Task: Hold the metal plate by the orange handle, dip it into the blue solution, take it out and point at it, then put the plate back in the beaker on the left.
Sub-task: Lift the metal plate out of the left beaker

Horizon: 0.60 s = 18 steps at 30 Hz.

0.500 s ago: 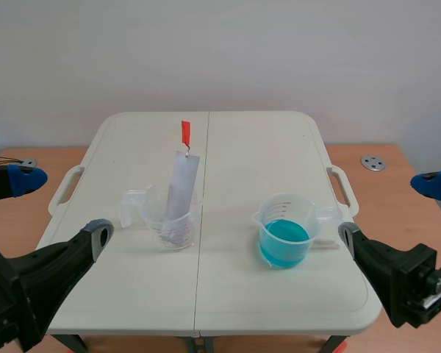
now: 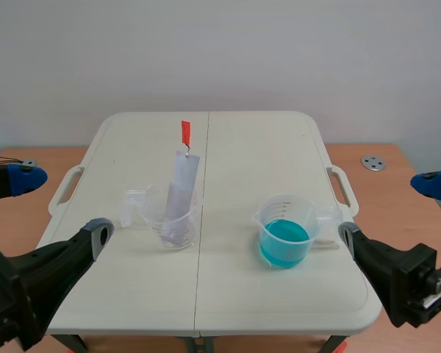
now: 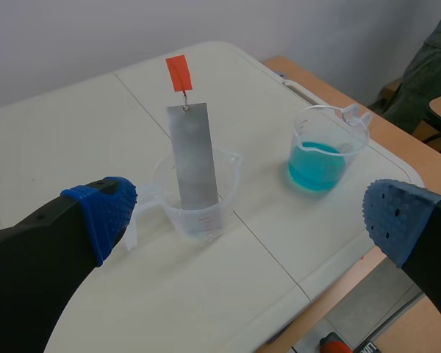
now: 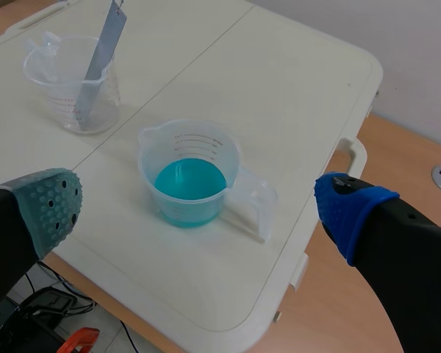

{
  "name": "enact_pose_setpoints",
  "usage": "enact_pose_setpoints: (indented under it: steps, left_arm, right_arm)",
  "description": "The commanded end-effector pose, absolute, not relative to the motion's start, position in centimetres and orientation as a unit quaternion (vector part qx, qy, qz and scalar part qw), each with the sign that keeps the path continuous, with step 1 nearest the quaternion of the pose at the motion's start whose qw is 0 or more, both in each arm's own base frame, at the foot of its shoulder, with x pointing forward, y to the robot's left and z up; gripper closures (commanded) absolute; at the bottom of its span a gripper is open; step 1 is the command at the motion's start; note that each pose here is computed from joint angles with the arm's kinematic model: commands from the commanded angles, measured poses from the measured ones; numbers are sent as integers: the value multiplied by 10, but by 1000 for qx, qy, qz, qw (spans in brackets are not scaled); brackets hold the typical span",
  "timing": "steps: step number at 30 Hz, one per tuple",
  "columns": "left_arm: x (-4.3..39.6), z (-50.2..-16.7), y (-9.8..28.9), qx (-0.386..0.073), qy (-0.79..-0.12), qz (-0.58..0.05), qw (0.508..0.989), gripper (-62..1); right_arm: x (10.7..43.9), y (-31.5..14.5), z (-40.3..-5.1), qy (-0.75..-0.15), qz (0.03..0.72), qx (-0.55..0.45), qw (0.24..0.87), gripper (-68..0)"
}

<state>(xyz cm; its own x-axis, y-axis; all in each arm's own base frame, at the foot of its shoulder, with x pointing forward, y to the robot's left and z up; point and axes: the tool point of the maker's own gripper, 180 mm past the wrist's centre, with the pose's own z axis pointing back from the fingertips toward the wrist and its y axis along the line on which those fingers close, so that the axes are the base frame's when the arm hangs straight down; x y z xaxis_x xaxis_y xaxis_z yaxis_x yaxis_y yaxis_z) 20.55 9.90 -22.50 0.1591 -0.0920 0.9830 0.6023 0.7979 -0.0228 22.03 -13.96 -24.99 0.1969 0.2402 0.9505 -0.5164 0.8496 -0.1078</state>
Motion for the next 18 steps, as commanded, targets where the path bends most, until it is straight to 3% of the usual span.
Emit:
enact_pose_setpoints:
  steps: [1,18]
  left_arm:
    - [207,-215,95,-217,-616,-236,720,-623]
    - [208,-216,97,-212,-617,-233,721,-623]
  right_arm:
    - [224,-140,-242,-597,245,119,755,-663]
    - [231,-138,-235,-608,250,120,744,-663]
